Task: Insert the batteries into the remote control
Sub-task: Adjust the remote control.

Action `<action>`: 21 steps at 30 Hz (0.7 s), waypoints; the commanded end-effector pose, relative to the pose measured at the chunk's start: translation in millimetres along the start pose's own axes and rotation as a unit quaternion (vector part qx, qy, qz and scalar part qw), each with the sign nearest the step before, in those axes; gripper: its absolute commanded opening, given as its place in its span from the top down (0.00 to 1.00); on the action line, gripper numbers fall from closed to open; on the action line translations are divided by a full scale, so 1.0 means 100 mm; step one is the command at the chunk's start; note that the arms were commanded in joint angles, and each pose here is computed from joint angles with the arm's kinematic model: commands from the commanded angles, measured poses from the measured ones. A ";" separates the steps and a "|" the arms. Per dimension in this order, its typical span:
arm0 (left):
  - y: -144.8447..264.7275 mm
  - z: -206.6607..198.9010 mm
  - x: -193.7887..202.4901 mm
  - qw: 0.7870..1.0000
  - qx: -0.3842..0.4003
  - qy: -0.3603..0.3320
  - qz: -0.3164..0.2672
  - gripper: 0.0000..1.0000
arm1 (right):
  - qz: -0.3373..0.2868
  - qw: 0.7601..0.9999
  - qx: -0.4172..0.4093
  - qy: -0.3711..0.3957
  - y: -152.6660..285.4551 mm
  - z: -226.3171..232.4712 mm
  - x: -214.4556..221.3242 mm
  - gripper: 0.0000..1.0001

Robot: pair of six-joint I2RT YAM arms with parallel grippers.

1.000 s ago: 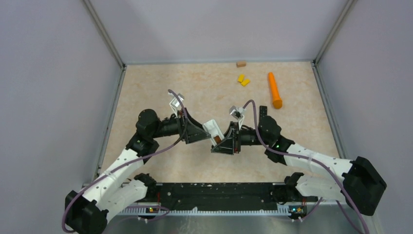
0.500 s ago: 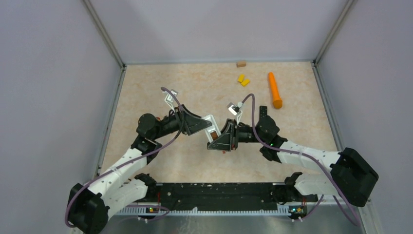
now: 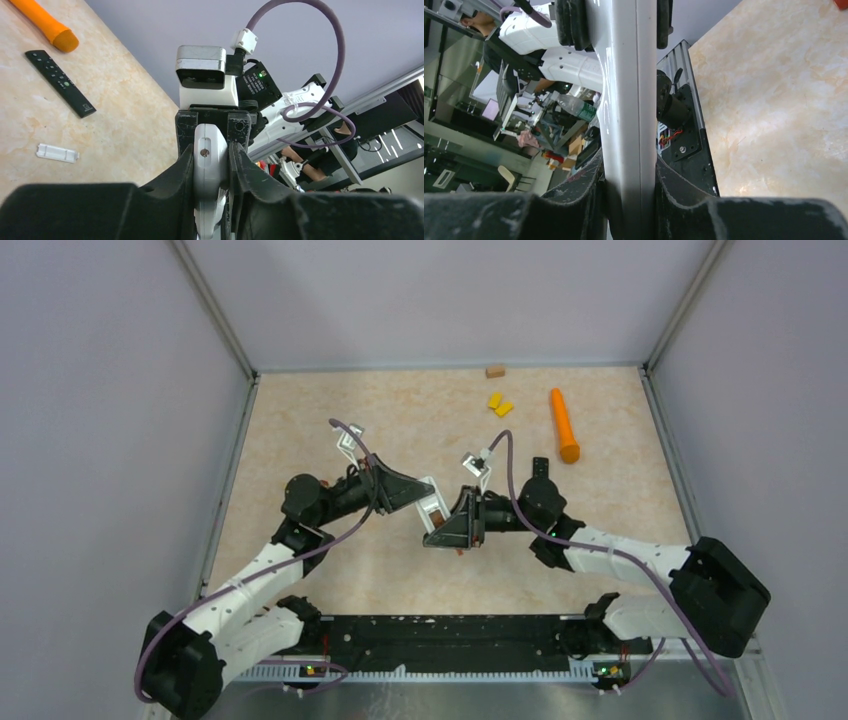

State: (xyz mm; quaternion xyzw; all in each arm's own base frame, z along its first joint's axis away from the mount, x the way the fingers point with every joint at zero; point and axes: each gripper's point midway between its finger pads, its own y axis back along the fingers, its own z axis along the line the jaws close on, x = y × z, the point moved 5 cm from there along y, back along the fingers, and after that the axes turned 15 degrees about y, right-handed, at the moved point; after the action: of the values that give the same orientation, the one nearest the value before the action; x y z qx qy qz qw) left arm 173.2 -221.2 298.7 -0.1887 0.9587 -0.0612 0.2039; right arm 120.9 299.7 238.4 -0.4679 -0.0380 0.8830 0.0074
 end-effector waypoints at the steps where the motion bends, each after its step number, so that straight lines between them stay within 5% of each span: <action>1: 0.01 0.09 -0.02 0.999 -0.011 -0.046 -0.013 1.00 | -0.010 0.999 -0.012 0.047 -0.08 0.11 -0.27 0.68; 5: 0.09 0.16 -0.05 0.992 -0.049 -0.117 -0.027 1.00 | 0.002 0.994 0.090 0.067 0.03 -0.05 -0.28 0.32; 10: 0.19 0.22 -0.10 0.979 -0.104 -0.171 -0.036 1.00 | -0.014 0.965 0.241 0.107 0.36 -0.18 -0.40 0.22; 14: 0.23 0.24 -0.09 0.973 -0.116 -0.196 -0.028 1.00 | -0.010 0.939 0.329 0.101 0.56 -0.32 -0.38 0.27; 21: 0.28 0.29 -0.04 0.966 -0.112 -0.235 -0.010 1.00 | 0.077 0.886 0.453 0.058 0.72 -0.80 -0.02 0.66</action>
State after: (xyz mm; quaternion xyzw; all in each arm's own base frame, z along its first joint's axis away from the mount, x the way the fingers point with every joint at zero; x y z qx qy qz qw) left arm 179.0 -198.0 250.7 -0.2260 0.9083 0.1057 0.3357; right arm 173.6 246.6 221.2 -0.4965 0.2922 0.8025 0.1555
